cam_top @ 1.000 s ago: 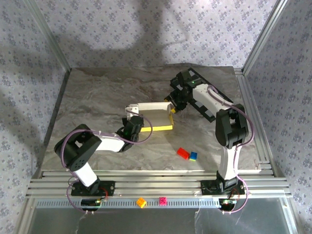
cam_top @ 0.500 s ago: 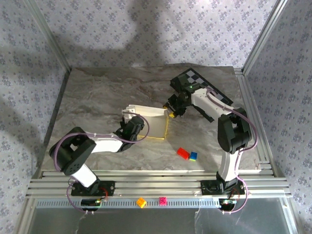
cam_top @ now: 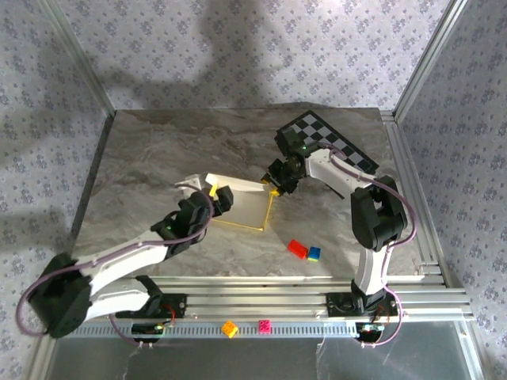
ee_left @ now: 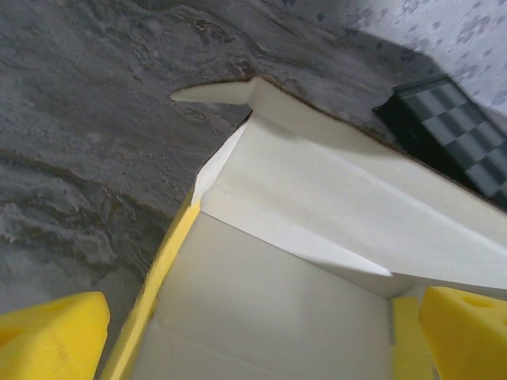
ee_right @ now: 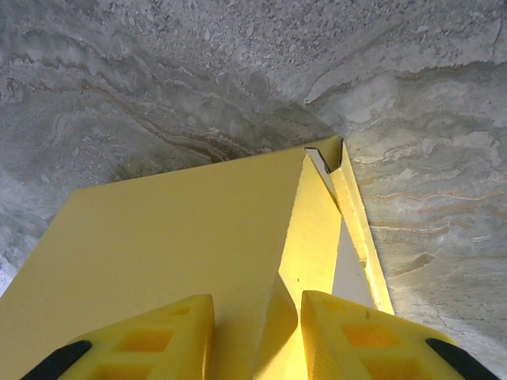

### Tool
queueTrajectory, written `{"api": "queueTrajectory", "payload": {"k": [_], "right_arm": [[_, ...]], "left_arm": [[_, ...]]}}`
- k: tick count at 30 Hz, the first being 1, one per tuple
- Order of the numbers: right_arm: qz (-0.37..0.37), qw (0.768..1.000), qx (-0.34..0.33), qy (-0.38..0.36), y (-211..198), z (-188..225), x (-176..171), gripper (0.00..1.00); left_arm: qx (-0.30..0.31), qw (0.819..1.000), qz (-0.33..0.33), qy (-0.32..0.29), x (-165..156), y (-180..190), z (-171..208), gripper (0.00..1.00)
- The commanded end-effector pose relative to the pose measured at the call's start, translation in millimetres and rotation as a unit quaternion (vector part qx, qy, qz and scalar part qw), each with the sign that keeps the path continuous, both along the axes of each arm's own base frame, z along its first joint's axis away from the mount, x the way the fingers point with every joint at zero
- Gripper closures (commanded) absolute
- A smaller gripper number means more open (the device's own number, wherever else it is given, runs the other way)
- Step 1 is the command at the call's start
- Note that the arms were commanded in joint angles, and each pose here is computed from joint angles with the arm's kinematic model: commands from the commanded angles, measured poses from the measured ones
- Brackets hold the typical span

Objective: Fold the paper box

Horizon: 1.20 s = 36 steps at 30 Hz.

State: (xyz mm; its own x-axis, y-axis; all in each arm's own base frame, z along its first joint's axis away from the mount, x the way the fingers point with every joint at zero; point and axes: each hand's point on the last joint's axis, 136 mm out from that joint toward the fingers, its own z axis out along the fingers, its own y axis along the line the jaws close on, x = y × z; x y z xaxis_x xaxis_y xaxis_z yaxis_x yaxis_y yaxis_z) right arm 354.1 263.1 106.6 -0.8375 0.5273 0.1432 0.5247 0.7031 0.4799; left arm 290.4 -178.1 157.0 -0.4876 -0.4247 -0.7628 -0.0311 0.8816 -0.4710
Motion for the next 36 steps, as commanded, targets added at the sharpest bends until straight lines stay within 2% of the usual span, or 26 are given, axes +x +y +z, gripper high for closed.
{"api": "queueTrajectory", "payload": {"k": [1, 5, 7, 8, 10, 11, 15, 17, 20, 23, 26, 30, 36], "right_arm": [[-0.011, 1.000, 0.000, -0.008, 0, 5, 3, 0.64], [-0.010, 1.000, 0.002, -0.012, 3, 7, 7, 0.65], [-0.009, 1.000, 0.002, -0.014, 3, 8, 9, 0.65], [-0.008, 1.000, 0.001, -0.015, 3, 8, 9, 0.65], [-0.005, 1.000, -0.002, -0.016, 1, 8, 9, 0.65], [-0.003, 1.000, -0.003, -0.018, 1, 8, 10, 0.65], [0.002, 1.000, -0.005, -0.020, 1, 7, 10, 0.65], [0.004, 1.000, -0.006, -0.022, 2, 5, 9, 0.65], [0.006, 1.000, -0.007, -0.022, 3, 4, 7, 0.65], [0.009, 1.000, -0.008, -0.021, 4, 1, 6, 0.65], [0.009, 1.000, -0.008, -0.022, 4, 1, 7, 0.65], [0.009, 1.000, -0.011, -0.024, 4, 0, 8, 0.65], [0.011, 1.000, -0.011, -0.021, 5, -3, 9, 0.65]], "left_arm": [[-0.041, 0.997, 0.019, 0.057, -27, 17, 14, 0.00], [-0.050, 0.993, 0.070, 0.076, -39, 55, 60, 0.01], [-0.100, 0.984, 0.082, 0.123, -32, 67, 67, 0.04], [-0.130, 0.974, 0.093, 0.163, -24, 73, 62, 0.06], [-0.161, 0.958, 0.092, 0.219, -6, 78, 61, 0.03], [-0.159, 0.953, 0.089, 0.242, 4, 80, 64, 0.00], [-0.108, 0.951, 0.072, 0.280, 45, 86, 72, 0.00], [-0.134, 0.946, 0.071, 0.285, 65, 84, 66, 0.01], [-0.191, 0.930, 0.059, 0.308, 93, 69, 48, 0.10], [-0.193, 0.923, 0.048, 0.329, 111, 53, 36, 0.10], [-0.198, 0.922, 0.035, 0.332, 124, 38, 32, 0.17], [-0.196, 0.915, 0.014, 0.352, 124, 23, 18, 0.22], [-0.191, 0.906, 0.002, 0.378, 105, 14, 8, 0.31]]}}
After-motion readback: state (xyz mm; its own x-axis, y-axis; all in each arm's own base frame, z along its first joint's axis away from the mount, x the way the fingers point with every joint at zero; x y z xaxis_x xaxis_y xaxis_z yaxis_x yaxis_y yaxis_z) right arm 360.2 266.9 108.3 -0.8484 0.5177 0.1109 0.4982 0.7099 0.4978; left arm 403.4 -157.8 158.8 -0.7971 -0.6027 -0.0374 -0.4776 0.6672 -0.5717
